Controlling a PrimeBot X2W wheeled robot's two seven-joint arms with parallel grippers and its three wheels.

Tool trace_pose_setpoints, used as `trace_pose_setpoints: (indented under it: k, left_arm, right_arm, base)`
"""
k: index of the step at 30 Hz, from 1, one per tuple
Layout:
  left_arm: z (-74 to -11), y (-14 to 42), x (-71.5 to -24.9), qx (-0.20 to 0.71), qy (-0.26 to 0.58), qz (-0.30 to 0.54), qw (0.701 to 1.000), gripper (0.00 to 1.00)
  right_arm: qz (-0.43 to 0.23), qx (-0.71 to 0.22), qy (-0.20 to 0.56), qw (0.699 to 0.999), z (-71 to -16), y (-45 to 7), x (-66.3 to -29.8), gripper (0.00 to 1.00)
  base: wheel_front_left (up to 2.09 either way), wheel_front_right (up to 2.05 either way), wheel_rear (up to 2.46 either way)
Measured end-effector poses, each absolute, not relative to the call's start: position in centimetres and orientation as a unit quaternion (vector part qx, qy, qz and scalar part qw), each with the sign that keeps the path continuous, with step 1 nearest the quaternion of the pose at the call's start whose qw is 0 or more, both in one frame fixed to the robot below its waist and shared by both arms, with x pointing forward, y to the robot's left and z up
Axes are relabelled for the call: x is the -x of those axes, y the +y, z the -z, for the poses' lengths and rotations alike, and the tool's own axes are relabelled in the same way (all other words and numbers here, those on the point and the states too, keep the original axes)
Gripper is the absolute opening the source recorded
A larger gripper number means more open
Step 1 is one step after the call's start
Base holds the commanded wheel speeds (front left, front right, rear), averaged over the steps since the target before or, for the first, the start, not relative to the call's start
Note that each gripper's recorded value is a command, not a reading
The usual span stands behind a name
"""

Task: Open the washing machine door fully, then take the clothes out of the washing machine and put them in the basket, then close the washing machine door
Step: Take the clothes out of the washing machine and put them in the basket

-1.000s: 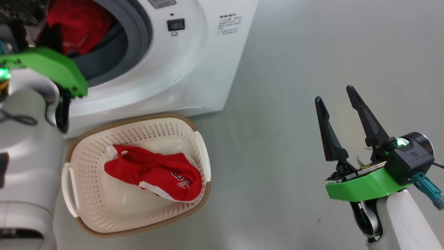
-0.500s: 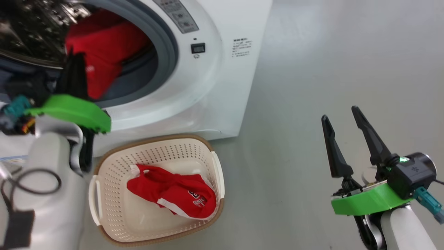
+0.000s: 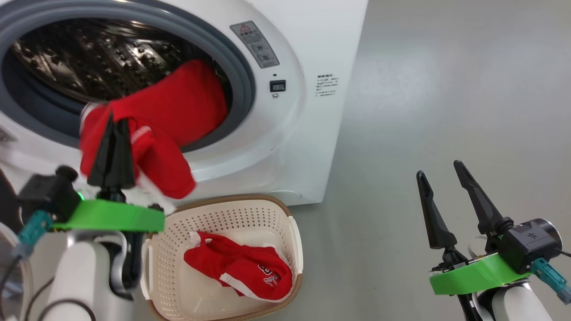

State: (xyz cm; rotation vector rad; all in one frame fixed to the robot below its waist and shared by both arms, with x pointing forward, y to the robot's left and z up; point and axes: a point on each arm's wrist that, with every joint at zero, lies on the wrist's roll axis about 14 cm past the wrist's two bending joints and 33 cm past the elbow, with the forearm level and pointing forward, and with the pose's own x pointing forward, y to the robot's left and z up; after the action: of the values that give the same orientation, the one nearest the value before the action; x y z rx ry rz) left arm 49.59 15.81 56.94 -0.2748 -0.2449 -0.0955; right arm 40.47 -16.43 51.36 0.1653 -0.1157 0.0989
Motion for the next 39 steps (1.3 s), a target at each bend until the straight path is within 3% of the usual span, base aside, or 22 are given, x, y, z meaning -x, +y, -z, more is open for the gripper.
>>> trace_pose_setpoints:
  k: [17, 33, 39]
  left_arm:
    - [-59.8, 16.2, -43.8, 0.125, -0.181, 0.049, 0.974, 0.0]
    - [-50.6, 13.5, -46.0, 0.173, -0.041, 0.058, 0.982, 0.0]
    - [-44.2, 11.8, -47.4, 0.171, 0.057, 0.063, 0.982, 0.0]
  right_arm:
    - [-0.074, -0.088, -0.054, 0.992, -51.3, -14.7, -40.4, 1.0]
    - [-0.067, -0.089, -0.026, 0.993, -49.1, -15.0, -41.2, 1.0]
    - [-0.062, -0.087, -0.024, 0.994, -48.7, -15.4, -42.2, 1.0]
  base:
    - [0.0, 0.0, 0.0]
    - [0.0, 0.0, 0.0]
    - [0.0, 0.0, 0.0]
